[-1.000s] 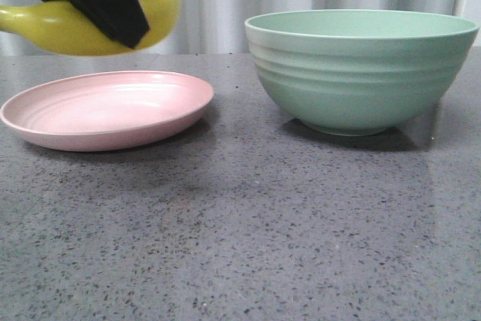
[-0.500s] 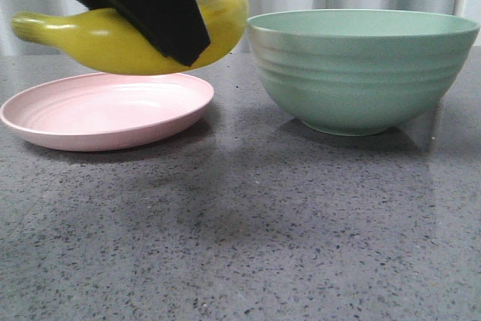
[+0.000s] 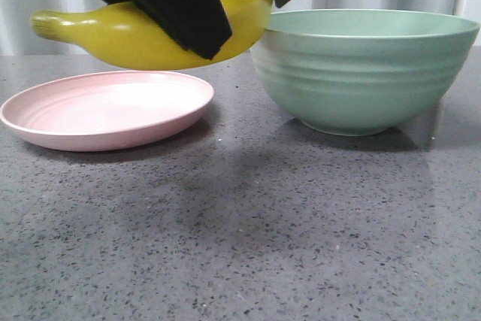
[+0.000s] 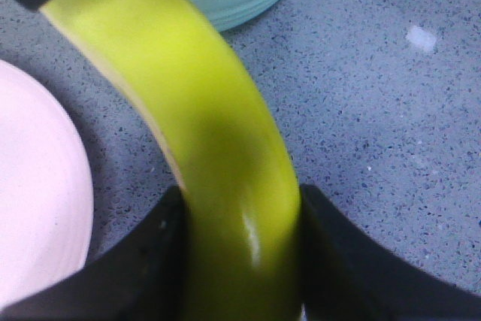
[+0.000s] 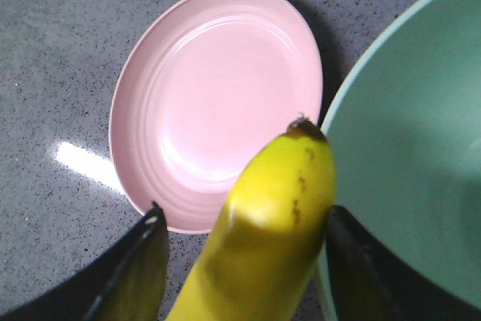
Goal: Transfer banana from pink plate to green bowl
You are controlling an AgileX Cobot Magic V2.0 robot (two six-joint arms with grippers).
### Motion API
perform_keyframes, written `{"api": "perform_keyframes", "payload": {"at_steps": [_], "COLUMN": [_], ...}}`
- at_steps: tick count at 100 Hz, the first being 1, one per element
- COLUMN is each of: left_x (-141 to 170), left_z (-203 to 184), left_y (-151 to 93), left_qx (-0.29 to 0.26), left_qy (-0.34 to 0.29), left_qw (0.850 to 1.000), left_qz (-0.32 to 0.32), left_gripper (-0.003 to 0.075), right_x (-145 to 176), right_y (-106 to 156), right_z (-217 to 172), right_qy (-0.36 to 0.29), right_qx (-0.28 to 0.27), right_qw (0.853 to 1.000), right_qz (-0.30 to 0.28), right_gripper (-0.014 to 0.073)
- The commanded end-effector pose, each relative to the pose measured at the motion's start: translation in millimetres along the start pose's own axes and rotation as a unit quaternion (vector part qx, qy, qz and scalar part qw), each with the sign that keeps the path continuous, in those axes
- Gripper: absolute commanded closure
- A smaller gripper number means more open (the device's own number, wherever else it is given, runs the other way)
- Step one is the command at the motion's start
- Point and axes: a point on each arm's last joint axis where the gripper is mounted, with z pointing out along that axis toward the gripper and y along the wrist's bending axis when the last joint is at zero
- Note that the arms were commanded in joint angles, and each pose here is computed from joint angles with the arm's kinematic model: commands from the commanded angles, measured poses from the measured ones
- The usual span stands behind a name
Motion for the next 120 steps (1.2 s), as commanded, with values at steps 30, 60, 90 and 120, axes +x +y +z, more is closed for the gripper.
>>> {"api": "perform_keyframes", "payload": {"at_steps": [30,60,90,120], "left_x": [-17.0,-18.6,-20.1,-24.3], "left_z": [-20.3,-20.5,-32.7,-71.4], "left_y": [-5.1,-4.8,-2.2,-7.0], "left_qx": [0.004,0.0,-0.006,-0.011], "left_qy": [-0.079,-0.088,-0.101,-0.167], "left_qw": [0.997,0.996,0.994,0.985], "left_qz": [0.01,0.035,0.033,0.037], "left_gripper": [0.0739,0.058,0.0259,0.0259], "right_x": [-13.6,-13.3,-23.4,-60.6], "right_y": [8.3,8.3,-4.7,-37.2], "right_z": [-7.5,-7.5,-16.7,-67.3], "right_qy": [-0.051,-0.05,-0.081,-0.175], "right_qx": [-0.016,-0.016,-0.002,0.033], "right_qw": [0.999,0.999,0.997,0.983], "right_qz": [0.0,0.0,0.014,0.049], "right_gripper": [0.0262,0.0673,0.0673,0.0673]}}
